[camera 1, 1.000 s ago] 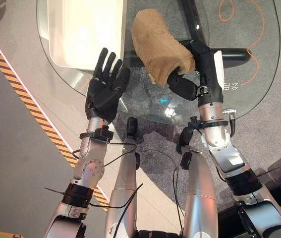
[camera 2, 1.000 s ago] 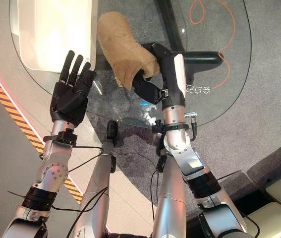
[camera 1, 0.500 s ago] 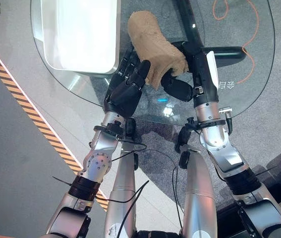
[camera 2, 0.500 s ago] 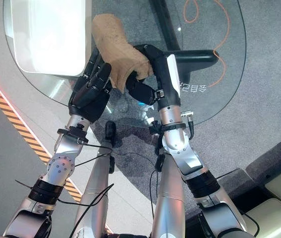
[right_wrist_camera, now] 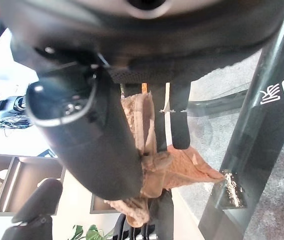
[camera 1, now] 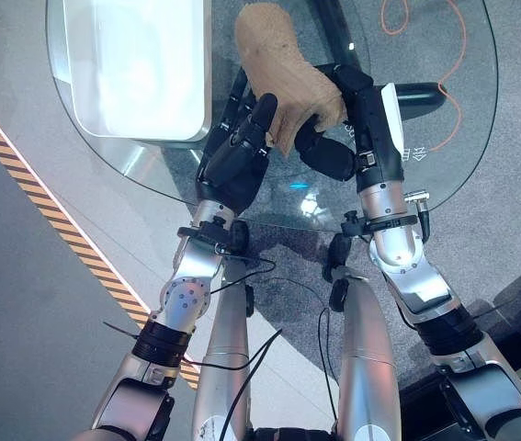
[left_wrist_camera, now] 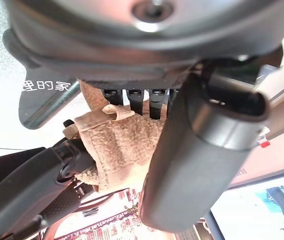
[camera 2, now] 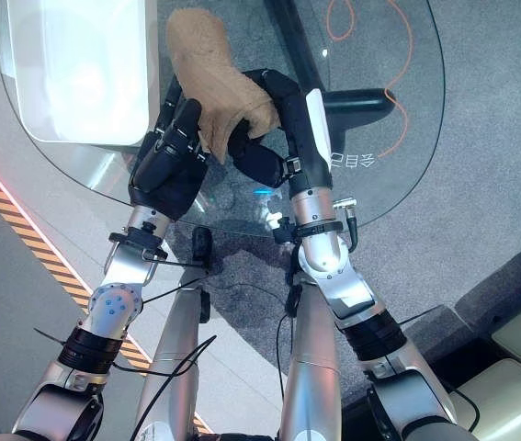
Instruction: Wipe the table with a cloth and put it in the basket.
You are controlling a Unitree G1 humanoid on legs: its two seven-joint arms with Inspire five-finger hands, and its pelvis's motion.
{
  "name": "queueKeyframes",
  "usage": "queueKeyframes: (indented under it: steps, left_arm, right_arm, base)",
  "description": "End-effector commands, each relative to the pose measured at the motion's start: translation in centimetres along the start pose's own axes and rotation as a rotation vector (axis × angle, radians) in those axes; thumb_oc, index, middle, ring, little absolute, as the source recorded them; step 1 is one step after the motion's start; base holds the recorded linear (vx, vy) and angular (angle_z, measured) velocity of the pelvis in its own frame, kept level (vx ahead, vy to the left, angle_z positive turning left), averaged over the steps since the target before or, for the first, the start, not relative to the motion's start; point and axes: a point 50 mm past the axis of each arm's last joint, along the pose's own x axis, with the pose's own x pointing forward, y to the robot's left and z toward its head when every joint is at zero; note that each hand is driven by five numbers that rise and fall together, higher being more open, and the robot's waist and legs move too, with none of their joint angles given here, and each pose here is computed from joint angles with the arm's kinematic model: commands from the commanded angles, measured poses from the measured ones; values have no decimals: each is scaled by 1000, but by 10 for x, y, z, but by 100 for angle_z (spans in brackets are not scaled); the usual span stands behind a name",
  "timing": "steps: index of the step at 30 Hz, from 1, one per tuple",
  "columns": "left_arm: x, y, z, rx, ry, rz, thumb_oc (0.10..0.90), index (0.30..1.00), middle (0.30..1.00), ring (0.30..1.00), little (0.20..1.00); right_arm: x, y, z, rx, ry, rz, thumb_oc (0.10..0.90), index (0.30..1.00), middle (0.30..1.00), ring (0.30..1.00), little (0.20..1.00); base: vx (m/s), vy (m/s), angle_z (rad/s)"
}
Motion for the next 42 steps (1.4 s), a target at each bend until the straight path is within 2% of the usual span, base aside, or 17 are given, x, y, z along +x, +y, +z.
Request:
queueKeyframes:
  steps: [1, 20, 42]
  left_arm:
    - [19, -59, 19, -27, -116, -334, 800, 900, 900, 900, 900]
    - [23, -74, 28, -118, -162, -477, 800, 900, 900, 900, 900]
    - [23, -70, 35, -94, -206, -444, 800, 900, 900, 900, 900]
  right_arm:
    - [13, 4, 111, 187, -559, 26, 100, 300, 300, 300, 200]
    - [19, 10, 97, 96, -478, 62, 100, 300, 300, 300, 200]
    - [21, 15, 85, -69, -431, 160, 100, 300, 300, 300, 200]
  base:
    - [0, 0, 0]
    - [0, 0, 0]
    - [0, 0, 0]
